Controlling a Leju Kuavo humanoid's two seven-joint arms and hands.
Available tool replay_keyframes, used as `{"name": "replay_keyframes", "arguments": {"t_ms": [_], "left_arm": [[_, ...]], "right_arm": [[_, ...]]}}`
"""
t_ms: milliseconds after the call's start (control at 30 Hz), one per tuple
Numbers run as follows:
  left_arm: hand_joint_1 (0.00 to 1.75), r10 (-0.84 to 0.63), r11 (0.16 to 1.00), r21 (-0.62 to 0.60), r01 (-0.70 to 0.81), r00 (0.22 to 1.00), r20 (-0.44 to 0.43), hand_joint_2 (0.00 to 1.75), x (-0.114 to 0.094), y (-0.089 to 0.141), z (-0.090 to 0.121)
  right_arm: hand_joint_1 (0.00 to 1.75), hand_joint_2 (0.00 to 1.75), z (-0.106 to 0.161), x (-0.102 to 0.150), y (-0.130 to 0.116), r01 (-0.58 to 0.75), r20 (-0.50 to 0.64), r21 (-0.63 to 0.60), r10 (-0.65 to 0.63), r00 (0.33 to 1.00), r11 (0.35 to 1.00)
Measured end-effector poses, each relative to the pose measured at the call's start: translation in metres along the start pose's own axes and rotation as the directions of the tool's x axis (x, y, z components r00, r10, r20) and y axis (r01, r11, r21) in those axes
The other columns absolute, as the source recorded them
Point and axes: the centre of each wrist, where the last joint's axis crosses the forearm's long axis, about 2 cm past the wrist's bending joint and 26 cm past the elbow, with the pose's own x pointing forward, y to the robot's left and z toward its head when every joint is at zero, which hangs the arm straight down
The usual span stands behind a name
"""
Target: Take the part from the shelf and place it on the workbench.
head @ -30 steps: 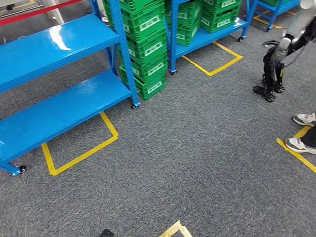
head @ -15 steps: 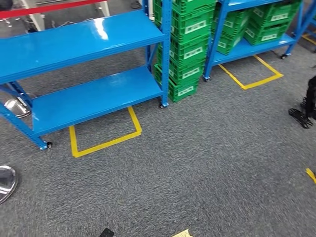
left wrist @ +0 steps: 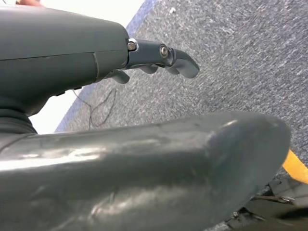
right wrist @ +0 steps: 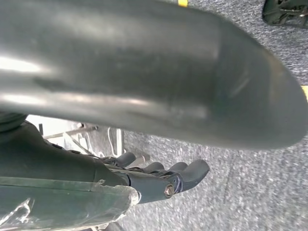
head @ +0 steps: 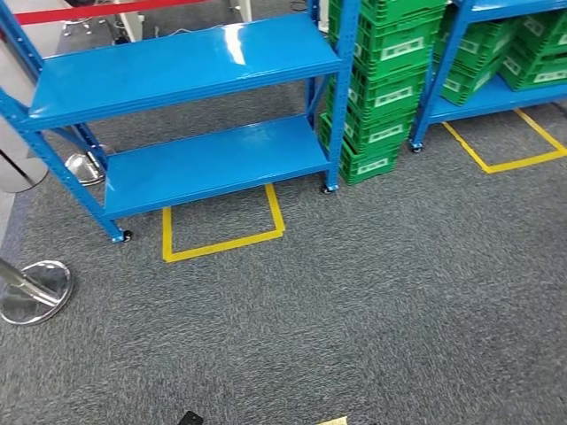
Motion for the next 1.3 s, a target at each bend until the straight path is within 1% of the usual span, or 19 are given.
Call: {"name": "replay_keyframes", "arguments": {"t_ms": [100,233,833,967,1300], "left_arm": [[0.00,0.001,1.000,0.002,-0.001,1.000,0.005,0.00,0.0027,0.0009,-0.0004],[0.00,-0.004,1.000,-0.001,0.004,1.000,0.002,0.00,0.0003,-0.0009,0.0005],[0.00,-0.005,1.000,0.001,0.005,1.000,0.007,0.00,0.0022,0.0003,0.0000],[0.00,-0.009,1.000,0.000,0.009,1.000,0.005,0.00,0.0004,-0.0007,0.0004],[0.00,-0.012,1.000,0.000,0.012,1.000,0.011,0.00,0.0023,-0.0017,0.0010]], "right_arm": [[0.00,0.00,0.0000,0.0004,-0.0002,0.000,0.000,0.000,0.000,1.000,1.000],[0.00,0.00,-0.0001,0.0035,-0.0016,0.006,0.004,-0.001,-0.006,1.000,1.000],[0.00,0.00,-0.0001,-0.0001,0.0001,0.004,-0.011,0.007,-0.004,1.000,1.000],[0.00,1.75,-0.0001,-0.0001,-0.0002,-0.010,-0.038,-0.004,0.010,0.999,1.000],[0.00,1.75,-0.0002,0.0026,-0.0020,-0.021,-0.052,-0.025,0.020,0.998,0.999]]}}
